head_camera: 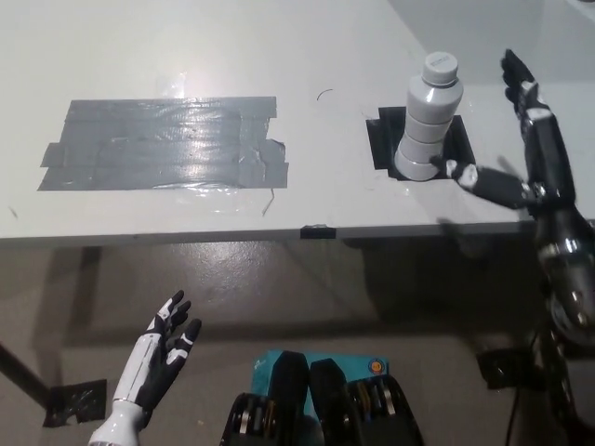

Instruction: A white bottle is kept in the middle of the desk infront of the robot and the robot picks it up with its right hand and passes it to a person

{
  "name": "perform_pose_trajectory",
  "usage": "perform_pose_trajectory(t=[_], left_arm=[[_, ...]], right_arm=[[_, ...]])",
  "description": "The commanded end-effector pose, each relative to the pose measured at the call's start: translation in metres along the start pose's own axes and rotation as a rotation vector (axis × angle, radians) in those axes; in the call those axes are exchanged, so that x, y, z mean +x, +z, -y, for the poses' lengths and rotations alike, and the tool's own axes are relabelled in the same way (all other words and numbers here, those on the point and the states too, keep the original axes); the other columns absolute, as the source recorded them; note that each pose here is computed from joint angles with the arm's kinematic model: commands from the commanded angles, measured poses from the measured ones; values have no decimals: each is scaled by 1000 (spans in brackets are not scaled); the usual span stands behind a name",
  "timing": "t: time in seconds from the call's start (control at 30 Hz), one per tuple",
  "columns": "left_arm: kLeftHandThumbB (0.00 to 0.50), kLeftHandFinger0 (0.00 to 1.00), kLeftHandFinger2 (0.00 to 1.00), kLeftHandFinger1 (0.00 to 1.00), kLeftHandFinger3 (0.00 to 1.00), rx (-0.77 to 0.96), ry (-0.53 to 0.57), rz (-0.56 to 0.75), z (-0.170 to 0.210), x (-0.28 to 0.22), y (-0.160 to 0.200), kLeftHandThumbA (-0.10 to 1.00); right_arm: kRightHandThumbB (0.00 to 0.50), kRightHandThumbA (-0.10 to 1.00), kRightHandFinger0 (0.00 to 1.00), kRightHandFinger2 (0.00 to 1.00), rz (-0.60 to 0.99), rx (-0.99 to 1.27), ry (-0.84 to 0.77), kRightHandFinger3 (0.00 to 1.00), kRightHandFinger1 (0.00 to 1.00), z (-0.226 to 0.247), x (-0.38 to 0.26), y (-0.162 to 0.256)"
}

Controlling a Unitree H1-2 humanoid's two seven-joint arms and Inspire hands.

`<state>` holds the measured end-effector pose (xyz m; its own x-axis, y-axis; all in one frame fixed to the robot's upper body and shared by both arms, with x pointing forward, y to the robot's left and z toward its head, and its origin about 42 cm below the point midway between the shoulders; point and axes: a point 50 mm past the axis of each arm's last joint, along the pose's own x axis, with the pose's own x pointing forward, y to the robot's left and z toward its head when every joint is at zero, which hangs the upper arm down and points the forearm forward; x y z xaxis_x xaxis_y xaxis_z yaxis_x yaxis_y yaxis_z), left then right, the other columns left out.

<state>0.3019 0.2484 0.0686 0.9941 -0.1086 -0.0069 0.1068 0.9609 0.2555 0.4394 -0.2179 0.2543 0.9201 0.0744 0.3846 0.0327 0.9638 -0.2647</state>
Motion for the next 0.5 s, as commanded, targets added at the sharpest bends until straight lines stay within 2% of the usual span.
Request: perform_pose_trajectory(t=[0.0, 0.17, 0.3, 0.47], left_arm=[[0, 881, 1000, 1000, 1000, 12, 1, 79, -2, 5, 13, 837], [11, 890, 1000, 1000, 1000, 4, 1, 75, 0, 4, 13, 836], [7, 891, 1000, 1000, 1000, 12, 1, 79, -2, 6, 15, 849], [11, 889, 1000, 1000, 1000, 19, 0, 83, -3, 8, 17, 870]], right_arm=[[376, 1000, 1000, 1000, -72, 5, -45, 1000, 1000, 5, 36, -1], [414, 1000, 1000, 1000, -153, 49, -39, 1000, 1000, -3, 55, -15], [391, 1000, 1000, 1000, -190, 93, -23, 1000, 1000, -15, 67, -24], [416, 1000, 1000, 1000, -226, 98, -25, 1000, 1000, -23, 78, -30]])
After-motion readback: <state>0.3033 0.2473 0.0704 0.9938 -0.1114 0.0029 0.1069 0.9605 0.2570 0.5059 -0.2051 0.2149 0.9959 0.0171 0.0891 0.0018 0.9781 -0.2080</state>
